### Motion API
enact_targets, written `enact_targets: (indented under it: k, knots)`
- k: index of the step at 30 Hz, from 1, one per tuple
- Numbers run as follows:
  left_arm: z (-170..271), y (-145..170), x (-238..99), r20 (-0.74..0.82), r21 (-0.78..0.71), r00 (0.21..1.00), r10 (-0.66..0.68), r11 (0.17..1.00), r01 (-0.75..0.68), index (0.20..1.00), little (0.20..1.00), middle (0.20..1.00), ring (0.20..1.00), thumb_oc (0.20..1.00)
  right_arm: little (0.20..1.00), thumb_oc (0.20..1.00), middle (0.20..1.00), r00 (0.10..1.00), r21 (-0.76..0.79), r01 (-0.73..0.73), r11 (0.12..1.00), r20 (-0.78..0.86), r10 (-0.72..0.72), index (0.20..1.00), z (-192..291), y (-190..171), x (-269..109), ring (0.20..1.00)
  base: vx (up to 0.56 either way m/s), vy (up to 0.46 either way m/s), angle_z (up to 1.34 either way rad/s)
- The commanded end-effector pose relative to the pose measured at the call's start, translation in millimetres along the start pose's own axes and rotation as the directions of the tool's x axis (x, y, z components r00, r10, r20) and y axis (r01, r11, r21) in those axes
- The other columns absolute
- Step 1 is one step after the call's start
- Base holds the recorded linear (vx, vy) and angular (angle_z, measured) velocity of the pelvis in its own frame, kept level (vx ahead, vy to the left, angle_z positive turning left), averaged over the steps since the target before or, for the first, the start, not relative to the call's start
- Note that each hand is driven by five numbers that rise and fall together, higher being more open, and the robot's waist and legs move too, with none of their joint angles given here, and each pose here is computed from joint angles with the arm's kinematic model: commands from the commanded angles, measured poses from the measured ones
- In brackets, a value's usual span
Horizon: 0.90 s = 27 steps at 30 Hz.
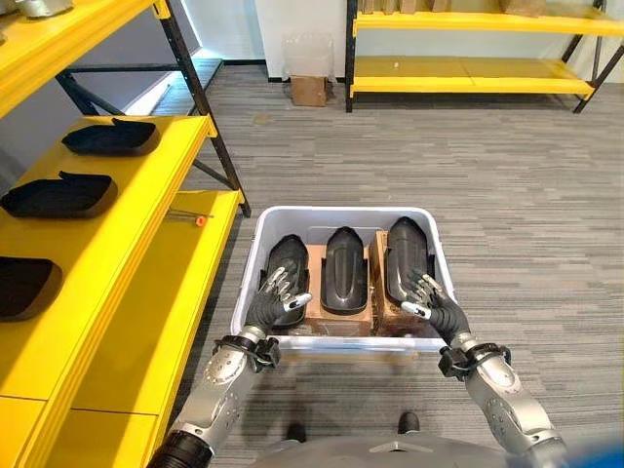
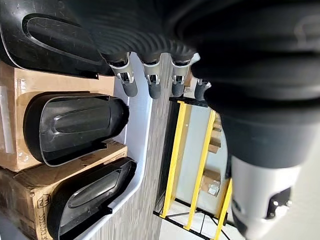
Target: Move parts from the plastic box to the shelf.
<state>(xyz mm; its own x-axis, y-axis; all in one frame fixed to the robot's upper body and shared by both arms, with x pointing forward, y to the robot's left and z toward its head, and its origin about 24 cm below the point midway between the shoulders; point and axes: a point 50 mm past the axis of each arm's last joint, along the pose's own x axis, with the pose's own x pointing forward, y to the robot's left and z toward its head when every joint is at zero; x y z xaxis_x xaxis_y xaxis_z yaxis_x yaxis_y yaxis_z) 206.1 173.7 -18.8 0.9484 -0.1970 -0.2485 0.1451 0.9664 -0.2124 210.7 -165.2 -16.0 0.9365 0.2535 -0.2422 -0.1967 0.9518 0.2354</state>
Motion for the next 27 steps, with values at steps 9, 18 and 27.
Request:
enact_targets:
  k: [9, 18, 27]
  knots:
    - [52.1, -14.5, 18.4, 0.224, 0.026, 0.970, -0.096, 0.995, 0.092, 1.000, 1.000, 1.000, 1.000, 1.000, 1.000, 1.000, 1.000, 0.896, -0.131, -0.080, 0.988, 0.425, 0.129, 1.000, 115.1, 47.0, 63.1, 1.000, -0.07, -0.024, -0.01]
    - [86.5, -24.8, 33.0, 0.362, -0.006, 0.927, -0.097, 0.994, 0.106, 1.000, 1.000, 1.000, 1.000, 1.000, 1.000, 1.000, 1.000, 0.814, -0.141, -0.047, 0.989, 0.569, 0.120, 1.000, 174.8, 73.4, 90.1, 1.000, -0.12, -0.021, 0.01]
    - [103.1, -30.9, 38.8, 0.426, 0.007, 0.899, -0.099, 0.994, 0.106, 1.000, 1.000, 1.000, 1.000, 1.000, 1.000, 1.000, 1.000, 0.662, -0.159, 0.197, 0.967, 0.749, -0.012, 1.000, 254.4, 55.5, 90.7, 1.000, -0.06, -0.010, -0.03]
